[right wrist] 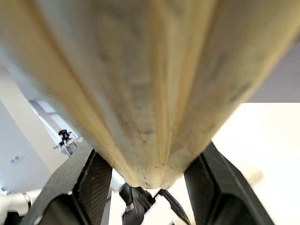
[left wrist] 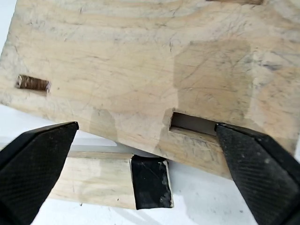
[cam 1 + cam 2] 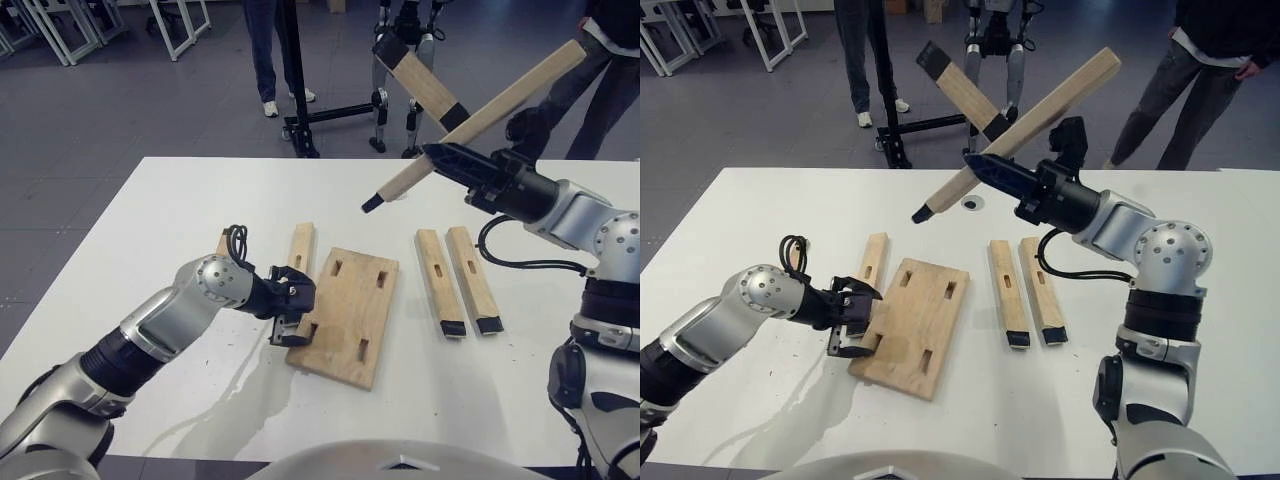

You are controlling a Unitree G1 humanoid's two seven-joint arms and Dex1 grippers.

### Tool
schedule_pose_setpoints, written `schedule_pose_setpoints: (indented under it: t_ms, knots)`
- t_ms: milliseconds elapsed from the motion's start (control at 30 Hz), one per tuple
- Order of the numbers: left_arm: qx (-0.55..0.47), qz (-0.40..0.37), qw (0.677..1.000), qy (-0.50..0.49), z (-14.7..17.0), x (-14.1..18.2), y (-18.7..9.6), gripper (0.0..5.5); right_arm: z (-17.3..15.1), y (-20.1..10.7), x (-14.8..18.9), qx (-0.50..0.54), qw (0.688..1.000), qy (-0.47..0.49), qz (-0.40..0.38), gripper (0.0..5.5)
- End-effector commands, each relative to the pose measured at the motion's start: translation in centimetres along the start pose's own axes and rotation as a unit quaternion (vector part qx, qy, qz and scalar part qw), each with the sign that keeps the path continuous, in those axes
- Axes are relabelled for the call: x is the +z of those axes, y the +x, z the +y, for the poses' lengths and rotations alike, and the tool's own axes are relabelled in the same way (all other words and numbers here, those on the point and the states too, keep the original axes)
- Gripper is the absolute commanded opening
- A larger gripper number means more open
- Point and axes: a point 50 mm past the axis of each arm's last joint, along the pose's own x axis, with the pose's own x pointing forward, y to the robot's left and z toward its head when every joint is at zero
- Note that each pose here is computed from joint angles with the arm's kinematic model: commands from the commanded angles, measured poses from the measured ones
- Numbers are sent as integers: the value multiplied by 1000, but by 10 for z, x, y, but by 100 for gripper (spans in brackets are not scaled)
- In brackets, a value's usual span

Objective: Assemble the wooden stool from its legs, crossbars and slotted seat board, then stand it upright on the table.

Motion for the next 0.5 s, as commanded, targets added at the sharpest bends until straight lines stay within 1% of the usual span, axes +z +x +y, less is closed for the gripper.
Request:
schedule_pose_setpoints:
  t_ms: [33, 167, 367, 500]
  knots:
    - [-22, 85, 995, -45, -5, -43, 1, 539, -13, -8, -23, -27, 997, -17, 69, 207]
    - [-17, 59, 997, -49, -6, -36, 8, 539, -29, -19, -45, -65, 991, -32, 114, 207]
    - [-17, 35, 997, -64, -19, -28, 14, 539, -35, -24, -69, -76, 987, -29, 140, 207]
    - [-6, 35, 997, -61, -17, -26, 14, 539, -43, -24, -85, -79, 985, -11, 153, 207]
